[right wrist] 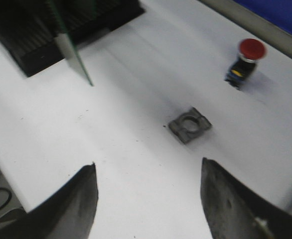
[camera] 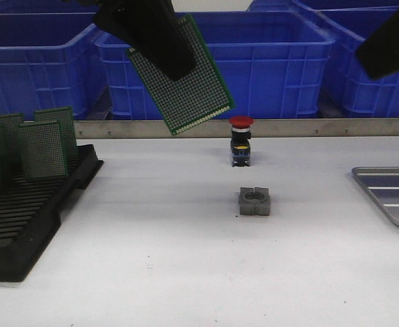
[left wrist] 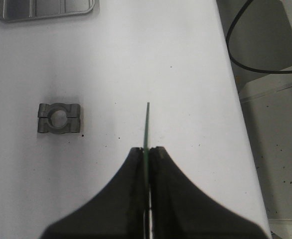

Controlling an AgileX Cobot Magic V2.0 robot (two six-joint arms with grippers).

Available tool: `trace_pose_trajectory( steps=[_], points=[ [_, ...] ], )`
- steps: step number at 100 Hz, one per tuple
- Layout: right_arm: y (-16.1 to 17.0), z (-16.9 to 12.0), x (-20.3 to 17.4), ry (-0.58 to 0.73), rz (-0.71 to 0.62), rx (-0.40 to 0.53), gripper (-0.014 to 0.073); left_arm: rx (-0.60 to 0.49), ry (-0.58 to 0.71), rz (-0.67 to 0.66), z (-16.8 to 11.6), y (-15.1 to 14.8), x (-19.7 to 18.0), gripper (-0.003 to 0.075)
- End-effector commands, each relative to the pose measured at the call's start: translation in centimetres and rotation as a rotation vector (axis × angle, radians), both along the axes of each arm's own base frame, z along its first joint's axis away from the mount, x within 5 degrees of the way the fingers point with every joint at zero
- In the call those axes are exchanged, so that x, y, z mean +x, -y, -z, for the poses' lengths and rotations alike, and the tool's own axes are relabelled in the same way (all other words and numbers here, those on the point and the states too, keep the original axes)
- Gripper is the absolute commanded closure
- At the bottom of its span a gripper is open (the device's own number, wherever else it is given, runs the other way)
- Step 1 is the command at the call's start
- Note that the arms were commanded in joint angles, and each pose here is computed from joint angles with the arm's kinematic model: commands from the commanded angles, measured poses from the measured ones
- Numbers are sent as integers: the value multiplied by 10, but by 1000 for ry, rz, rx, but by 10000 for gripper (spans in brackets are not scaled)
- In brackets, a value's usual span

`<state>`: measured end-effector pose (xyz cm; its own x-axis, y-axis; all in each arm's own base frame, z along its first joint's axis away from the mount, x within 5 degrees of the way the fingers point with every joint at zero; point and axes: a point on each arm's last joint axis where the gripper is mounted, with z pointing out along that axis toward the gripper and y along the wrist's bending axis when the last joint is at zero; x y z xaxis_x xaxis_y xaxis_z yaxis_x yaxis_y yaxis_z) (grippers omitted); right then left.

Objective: Place circuit board on tray
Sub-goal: 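Move the right gripper toward the board held by the left gripper, then grasp the board with the right gripper and open the left gripper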

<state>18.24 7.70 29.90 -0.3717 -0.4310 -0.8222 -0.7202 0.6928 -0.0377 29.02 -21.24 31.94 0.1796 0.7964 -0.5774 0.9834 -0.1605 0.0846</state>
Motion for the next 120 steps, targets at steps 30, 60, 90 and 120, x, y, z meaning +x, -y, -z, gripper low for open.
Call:
trace_pose_trajectory(
  steps=[30, 60, 90, 120],
  points=[
    [-58, 5, 59, -9, -219, -14, 120, -74, 1, 25, -27, 2, -14, 739],
    [-89, 3, 84, -20, -303, -12, 125, -74, 1, 25, -27, 2, -14, 739],
    [-105, 0, 81, -8, -362, -10, 354, -74, 1, 25, -27, 2, -14, 738],
    [-105, 0, 81, -8, -362, -10, 669, -78, 10, 18, -28, 2, -13, 738]
  ],
)
